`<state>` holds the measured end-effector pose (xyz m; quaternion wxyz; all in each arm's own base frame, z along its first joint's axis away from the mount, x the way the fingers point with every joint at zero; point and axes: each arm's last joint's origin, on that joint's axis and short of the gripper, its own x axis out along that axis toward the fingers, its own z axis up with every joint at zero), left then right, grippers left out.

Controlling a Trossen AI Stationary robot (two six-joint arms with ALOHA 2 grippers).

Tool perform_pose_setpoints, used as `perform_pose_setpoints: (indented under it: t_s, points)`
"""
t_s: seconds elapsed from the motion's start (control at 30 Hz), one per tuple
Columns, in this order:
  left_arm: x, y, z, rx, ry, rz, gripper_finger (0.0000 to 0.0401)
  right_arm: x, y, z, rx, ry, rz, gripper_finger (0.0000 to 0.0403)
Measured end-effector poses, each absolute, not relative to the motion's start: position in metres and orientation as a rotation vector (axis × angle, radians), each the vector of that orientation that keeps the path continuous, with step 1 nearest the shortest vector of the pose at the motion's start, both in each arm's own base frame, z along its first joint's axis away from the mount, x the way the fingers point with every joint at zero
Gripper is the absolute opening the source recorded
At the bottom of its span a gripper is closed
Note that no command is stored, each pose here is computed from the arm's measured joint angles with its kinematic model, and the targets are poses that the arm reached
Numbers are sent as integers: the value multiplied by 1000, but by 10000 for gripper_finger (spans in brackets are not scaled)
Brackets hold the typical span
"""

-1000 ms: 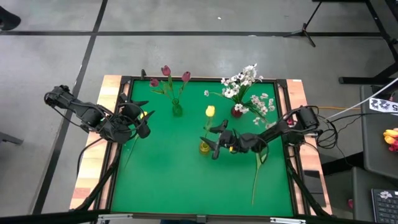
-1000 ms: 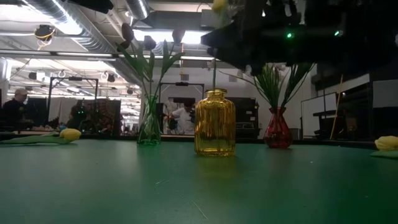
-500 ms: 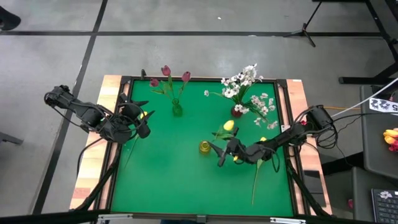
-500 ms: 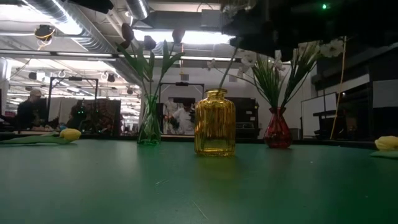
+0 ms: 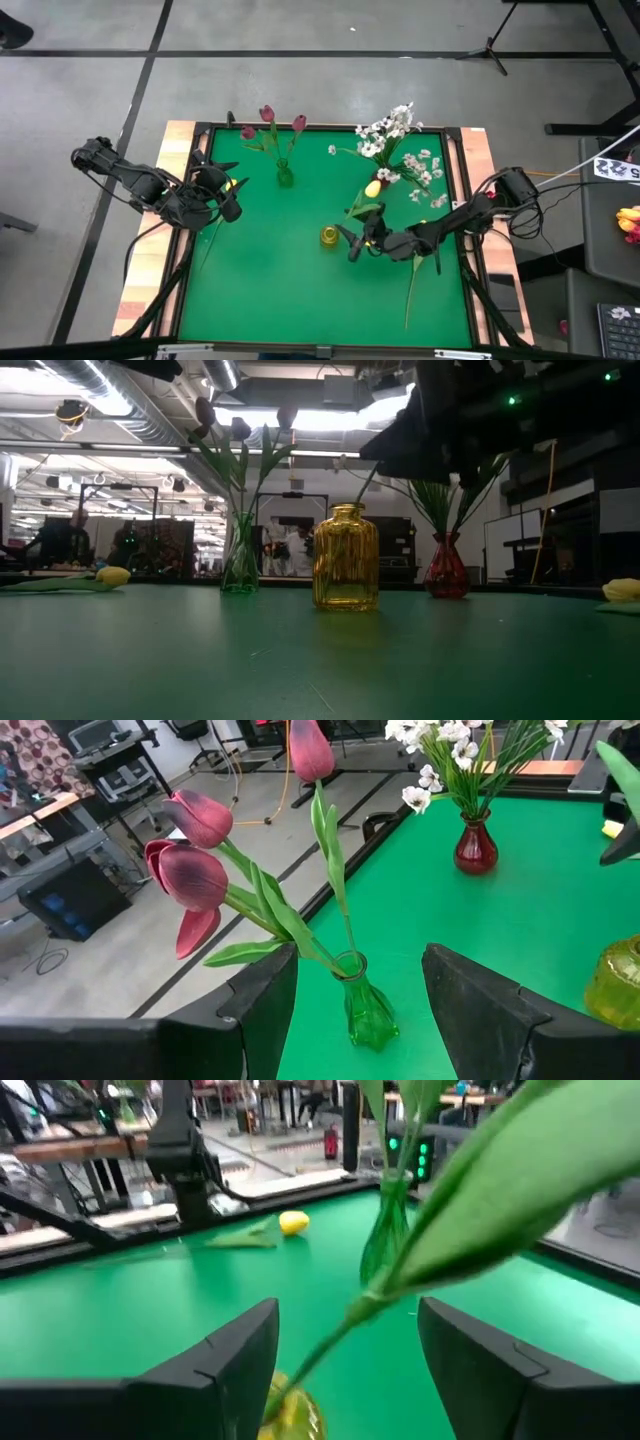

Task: Sort flowers into vase by color
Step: Put the right yellow flower into the yellow vase

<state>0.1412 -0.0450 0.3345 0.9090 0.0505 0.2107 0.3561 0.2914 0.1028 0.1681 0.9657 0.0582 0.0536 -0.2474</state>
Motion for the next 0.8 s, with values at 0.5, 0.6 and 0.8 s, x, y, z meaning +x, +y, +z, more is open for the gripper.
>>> perform_pose_setpoints:
  t_s: [0.5,0.6,0.8]
  points:
    - [141,-45,334,106,436,735,214,250,96,181,587,541,-300,241]
    - [141,-45,334,107,437,735,214,241,104,178,765,699,-213,241]
    - [141,-45,334,110,439,734,214,224,135,175,982,923,-62,241]
